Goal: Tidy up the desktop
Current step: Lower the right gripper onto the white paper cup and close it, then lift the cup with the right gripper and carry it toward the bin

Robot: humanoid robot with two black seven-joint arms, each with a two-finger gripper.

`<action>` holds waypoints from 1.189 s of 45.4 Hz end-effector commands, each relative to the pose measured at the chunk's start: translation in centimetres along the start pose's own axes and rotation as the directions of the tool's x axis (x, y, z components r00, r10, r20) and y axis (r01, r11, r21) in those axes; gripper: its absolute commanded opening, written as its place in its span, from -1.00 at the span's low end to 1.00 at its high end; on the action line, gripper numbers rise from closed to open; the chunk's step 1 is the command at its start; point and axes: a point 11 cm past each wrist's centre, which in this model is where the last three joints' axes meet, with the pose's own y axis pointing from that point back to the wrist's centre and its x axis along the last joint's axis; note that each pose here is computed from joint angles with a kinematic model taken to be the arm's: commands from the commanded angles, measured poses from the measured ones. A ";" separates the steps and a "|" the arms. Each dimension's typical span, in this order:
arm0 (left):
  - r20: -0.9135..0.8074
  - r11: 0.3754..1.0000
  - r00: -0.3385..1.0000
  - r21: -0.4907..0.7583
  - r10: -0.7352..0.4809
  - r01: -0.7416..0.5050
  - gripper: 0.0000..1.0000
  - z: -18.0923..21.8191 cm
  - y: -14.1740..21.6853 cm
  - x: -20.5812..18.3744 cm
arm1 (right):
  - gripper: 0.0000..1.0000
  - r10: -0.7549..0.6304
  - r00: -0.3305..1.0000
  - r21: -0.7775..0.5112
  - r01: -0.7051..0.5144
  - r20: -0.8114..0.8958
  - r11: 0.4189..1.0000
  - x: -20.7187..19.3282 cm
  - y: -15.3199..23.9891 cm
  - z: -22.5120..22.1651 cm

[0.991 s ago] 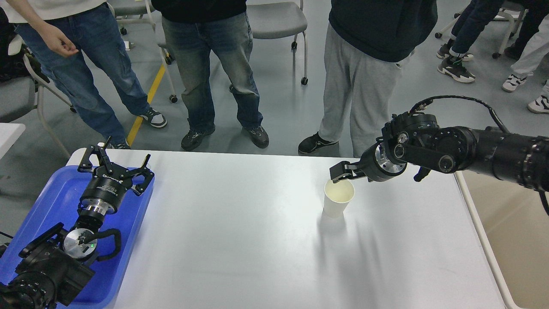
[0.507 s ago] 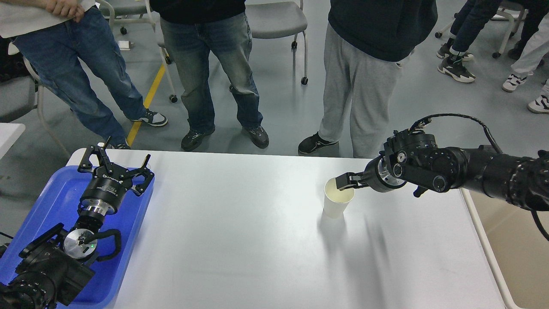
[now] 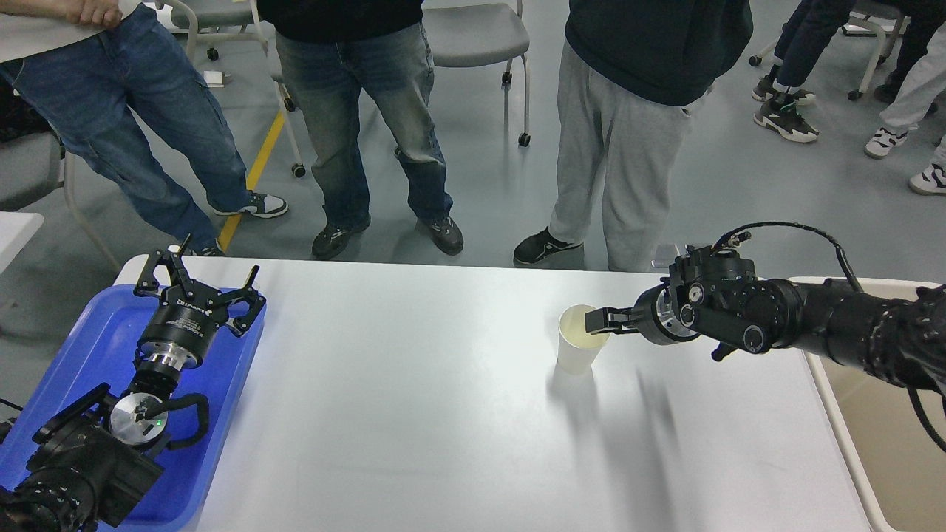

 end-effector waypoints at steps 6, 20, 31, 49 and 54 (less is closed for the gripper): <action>0.000 1.000 1.000 0.000 0.000 0.000 1.00 0.0 0.0 0.0 | 0.88 0.030 0.999 -0.007 -0.030 0.032 1.000 -0.9 -0.7 0.7; 0.000 1.000 1.000 0.000 0.000 0.000 1.00 0.0 0.0 0.0 | 0.06 0.022 1.000 0.024 -0.022 0.019 0.999 -1.7 -1.4 -1.0; 0.000 1.000 1.000 0.000 0.000 0.000 1.00 0.0 0.0 0.0 | -0.96 0.020 1.000 0.024 -0.021 0.019 1.000 -1.7 -1.3 -1.1; 0.000 1.000 1.000 0.000 0.000 0.000 1.00 0.0 0.0 0.0 | -1.00 0.036 0.999 0.017 -0.037 0.019 0.999 -0.2 -0.4 -0.6; 0.000 1.000 1.000 0.000 0.000 0.000 1.00 0.0 0.0 0.0 | -1.00 0.044 0.999 0.007 -0.044 0.028 0.999 1.6 1.1 0.6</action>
